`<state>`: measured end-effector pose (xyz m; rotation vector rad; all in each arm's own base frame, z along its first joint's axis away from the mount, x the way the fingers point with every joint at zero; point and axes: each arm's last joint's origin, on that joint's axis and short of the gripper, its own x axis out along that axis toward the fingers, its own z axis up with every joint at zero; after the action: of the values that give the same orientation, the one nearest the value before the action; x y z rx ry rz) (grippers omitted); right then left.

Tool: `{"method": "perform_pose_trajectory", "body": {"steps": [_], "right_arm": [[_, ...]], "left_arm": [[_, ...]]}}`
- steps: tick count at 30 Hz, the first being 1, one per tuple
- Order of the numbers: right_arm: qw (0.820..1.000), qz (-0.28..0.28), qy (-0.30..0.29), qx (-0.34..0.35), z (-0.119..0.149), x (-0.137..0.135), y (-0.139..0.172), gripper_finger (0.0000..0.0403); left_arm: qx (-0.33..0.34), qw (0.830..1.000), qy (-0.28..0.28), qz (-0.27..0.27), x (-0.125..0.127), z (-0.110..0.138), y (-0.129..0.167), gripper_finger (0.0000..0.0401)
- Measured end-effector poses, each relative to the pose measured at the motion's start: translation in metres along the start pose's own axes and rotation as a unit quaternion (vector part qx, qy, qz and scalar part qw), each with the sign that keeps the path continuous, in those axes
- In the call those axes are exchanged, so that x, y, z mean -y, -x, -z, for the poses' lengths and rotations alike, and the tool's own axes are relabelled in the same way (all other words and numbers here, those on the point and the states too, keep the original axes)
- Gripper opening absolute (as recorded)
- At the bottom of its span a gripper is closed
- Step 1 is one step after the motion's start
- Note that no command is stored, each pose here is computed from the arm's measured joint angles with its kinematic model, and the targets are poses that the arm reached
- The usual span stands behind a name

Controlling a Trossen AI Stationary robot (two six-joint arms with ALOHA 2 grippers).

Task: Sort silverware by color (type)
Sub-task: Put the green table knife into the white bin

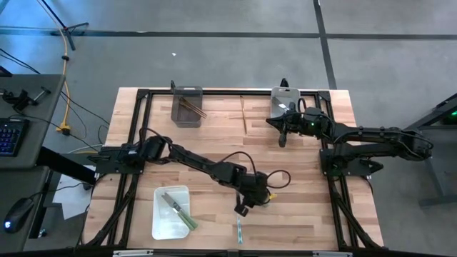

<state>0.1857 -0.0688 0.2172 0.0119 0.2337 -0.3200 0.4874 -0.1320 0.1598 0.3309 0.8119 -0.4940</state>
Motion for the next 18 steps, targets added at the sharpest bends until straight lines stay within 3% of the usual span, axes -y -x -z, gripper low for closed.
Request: {"method": "perform_pose_trajectory", "body": {"steps": [5, 12, 18], "right_arm": [[1.000, 0.000, 0.005, -0.002, 0.000, 0.000, 0.000, 0.0000], [1.000, 0.000, 0.009, -0.004, 0.001, 0.000, 0.000, 0.0000], [1.000, 0.000, 0.013, -0.004, 0.001, 0.000, 0.000, 0.0000]], "left_arm": [[0.030, 1.000, 0.003, -0.004, -0.001, -0.003, -0.008, 0.0148], [0.013, 1.000, 0.018, 0.001, -0.001, 0.016, -0.035, 0.0149], [0.021, 1.000, 0.021, -0.007, -0.008, 0.019, -0.041, 0.0147]]}}
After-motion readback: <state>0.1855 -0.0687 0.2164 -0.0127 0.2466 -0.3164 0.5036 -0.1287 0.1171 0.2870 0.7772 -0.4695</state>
